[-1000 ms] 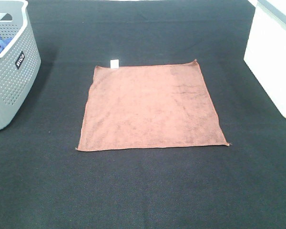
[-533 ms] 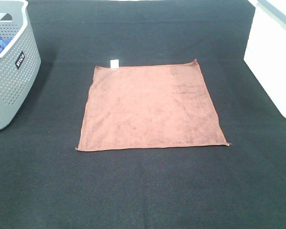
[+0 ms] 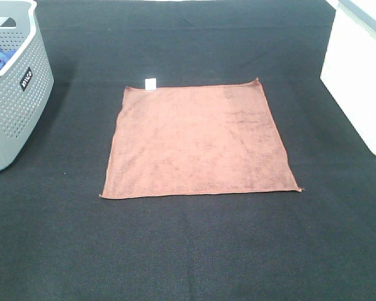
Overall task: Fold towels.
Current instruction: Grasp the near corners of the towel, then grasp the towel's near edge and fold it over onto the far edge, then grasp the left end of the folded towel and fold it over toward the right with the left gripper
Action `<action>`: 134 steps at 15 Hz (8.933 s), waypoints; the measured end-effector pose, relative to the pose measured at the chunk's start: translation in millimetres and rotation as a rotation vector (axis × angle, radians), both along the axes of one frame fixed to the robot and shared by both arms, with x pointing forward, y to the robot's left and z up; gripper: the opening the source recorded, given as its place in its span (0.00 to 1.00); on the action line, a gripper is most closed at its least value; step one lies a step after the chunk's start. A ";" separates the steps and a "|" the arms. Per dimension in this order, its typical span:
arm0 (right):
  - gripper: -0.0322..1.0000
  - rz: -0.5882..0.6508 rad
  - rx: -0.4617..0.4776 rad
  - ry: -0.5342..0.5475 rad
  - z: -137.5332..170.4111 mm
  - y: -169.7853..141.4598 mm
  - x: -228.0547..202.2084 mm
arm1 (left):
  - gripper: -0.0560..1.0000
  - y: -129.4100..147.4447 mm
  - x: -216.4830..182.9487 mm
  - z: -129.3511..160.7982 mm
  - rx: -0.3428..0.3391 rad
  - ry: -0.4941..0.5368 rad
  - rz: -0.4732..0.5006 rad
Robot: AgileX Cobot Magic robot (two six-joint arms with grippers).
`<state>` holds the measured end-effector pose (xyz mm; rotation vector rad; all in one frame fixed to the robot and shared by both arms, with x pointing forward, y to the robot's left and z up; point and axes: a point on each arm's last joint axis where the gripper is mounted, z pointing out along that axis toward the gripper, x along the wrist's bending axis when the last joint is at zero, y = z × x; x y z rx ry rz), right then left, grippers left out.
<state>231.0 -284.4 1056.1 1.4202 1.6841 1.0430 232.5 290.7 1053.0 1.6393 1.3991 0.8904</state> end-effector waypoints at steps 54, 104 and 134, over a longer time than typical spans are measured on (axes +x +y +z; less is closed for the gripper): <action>0.65 0.125 0.281 1.002 -186.7 54.4 386.2 | 0.71 -139.0 373.9 -193.6 -0.518 0.860 -0.247; 0.76 0.124 0.211 0.883 -120.0 61.9 479.3 | 0.76 -114.5 468.6 -140.5 -0.295 0.812 0.042; 0.76 0.118 0.220 0.872 -119.6 62.2 480.4 | 0.10 -204.0 479.2 -93.5 -0.462 0.823 -0.127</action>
